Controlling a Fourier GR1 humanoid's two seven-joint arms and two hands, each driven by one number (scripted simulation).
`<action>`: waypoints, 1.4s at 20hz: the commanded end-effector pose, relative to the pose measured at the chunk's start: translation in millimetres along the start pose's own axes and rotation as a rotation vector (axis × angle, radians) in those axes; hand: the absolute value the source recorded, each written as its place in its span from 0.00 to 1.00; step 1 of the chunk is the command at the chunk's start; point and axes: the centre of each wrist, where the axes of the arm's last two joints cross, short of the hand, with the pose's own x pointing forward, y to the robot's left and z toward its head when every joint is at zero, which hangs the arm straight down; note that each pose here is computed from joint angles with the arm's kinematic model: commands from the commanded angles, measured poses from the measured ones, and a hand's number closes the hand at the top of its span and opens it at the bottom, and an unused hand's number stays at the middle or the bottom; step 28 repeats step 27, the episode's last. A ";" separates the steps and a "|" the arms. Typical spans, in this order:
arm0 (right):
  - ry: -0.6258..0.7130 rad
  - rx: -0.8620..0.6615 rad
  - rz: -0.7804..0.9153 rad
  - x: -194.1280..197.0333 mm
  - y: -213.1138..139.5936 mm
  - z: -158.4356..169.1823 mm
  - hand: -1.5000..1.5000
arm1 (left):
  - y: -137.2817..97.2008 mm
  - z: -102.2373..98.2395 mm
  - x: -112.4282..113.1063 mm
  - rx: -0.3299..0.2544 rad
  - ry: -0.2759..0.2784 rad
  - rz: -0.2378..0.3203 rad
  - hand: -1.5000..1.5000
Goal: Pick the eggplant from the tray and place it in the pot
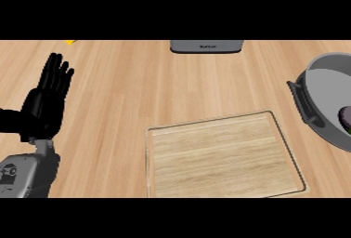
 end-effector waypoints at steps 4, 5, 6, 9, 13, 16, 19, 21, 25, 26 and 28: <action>0.033 -0.166 -0.212 -5.7 -17.2 -5.6 0.00 | 6.4 -9.7 9.2 0.032 -0.014 -0.025 0.50; 0.030 -0.175 -0.203 -40.0 -21.3 0.0 0.00 | 9.8 1.3 4.9 0.030 0.010 -0.005 0.50; 0.004 -0.207 -0.233 -35.7 -29.1 -6.6 0.00 | 15.4 2.4 1.1 0.029 -0.001 -0.017 0.50; 0.007 -0.224 -0.259 -59.5 -42.0 0.1 0.00 | 15.5 2.9 12.7 0.031 0.015 -0.014 0.50; -0.002 -0.253 -0.267 -95.5 -73.7 -1.7 0.00 | 8.6 0.4 2.9 0.026 -0.004 -0.019 0.50; 0.001 -0.264 -0.298 -106.1 -96.2 6.9 0.00 | 15.5 -5.3 -5.9 0.050 0.008 -0.014 0.50; 0.000 -0.287 -0.327 -121.8 -119.8 19.3 0.00 | 5.4 2.5 0.3 0.021 0.004 -0.015 0.50; -0.010 -0.264 -0.341 -129.3 -144.8 26.7 0.00 | 8.4 -2.5 0.3 0.037 0.012 0.002 0.50; -0.012 -0.304 -0.310 -157.6 -174.4 36.0 0.00 | -3.0 6.9 8.9 0.023 -0.011 -0.008 0.50; 0.007 -0.319 -0.285 -166.5 -179.5 32.1 0.00 | -1.1 -13.1 2.4 0.011 0.000 0.002 0.50; -0.020 -0.302 -0.266 -172.3 -199.9 39.0 0.00 | 10.4 -2.0 2.1 0.032 0.007 0.001 0.50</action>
